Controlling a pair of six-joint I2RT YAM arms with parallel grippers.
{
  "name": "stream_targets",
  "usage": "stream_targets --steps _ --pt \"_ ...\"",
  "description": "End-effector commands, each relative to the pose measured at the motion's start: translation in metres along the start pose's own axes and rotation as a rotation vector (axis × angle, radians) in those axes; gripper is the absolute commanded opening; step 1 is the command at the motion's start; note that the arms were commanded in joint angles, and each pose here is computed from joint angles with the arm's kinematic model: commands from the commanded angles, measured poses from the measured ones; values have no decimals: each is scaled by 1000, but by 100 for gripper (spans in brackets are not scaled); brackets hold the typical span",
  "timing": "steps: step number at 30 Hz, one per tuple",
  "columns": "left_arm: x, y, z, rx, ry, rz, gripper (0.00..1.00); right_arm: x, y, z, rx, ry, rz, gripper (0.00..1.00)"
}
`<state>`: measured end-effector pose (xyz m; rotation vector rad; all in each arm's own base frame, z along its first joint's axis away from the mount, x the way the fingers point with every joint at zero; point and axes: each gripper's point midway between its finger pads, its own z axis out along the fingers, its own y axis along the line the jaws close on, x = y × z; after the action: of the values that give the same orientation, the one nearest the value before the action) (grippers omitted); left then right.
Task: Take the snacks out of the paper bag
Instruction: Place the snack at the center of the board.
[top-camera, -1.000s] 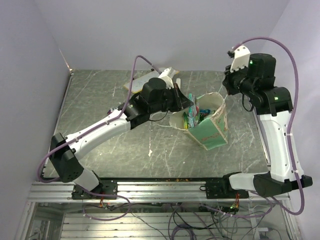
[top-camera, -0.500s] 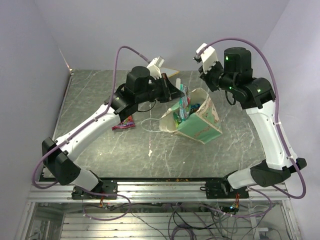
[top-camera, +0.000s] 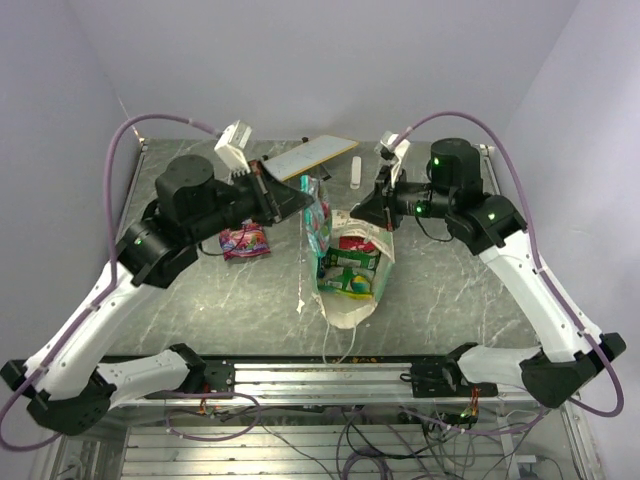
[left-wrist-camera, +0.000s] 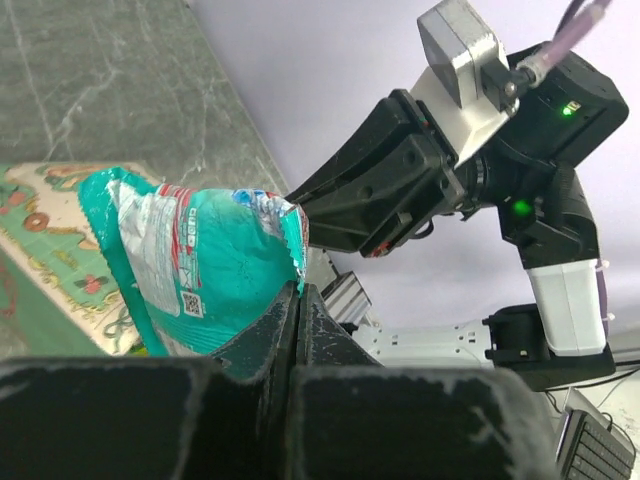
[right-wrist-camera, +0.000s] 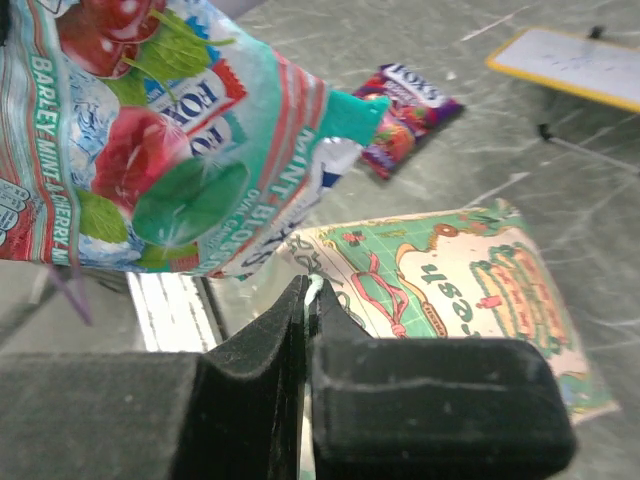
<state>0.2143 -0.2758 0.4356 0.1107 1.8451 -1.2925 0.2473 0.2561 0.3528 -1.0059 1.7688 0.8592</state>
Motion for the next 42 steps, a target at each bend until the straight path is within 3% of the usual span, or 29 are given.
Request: stream_targets --steps 1,6,14,19,24,29,33,36,42 --pt "5 18 -31 -109 -33 -53 7 -26 29 -2 -114 -160 171 0" --pt "-3 40 -53 -264 -82 -49 7 -20 24 1 -76 -165 259 0" --pt "-47 76 -68 -543 -217 41 7 -5 5 2 42 -87 285 0" --pt "-61 134 -53 -678 -162 97 7 -10 -8 2 113 -82 289 0" --pt "-65 202 -23 -644 -63 25 7 -20 -9 4 103 -75 307 0" --pt "-63 252 -4 -542 -80 -111 7 -14 -11 5 108 -46 301 0" --pt "-71 276 8 -393 -122 -219 7 -16 -14 5 116 -48 280 0" --pt "-68 286 25 -310 -74 -264 7 -17 -16 9 110 -51 271 0" --pt "-62 344 13 -321 -79 -354 7 -19 -20 20 77 -32 251 0"
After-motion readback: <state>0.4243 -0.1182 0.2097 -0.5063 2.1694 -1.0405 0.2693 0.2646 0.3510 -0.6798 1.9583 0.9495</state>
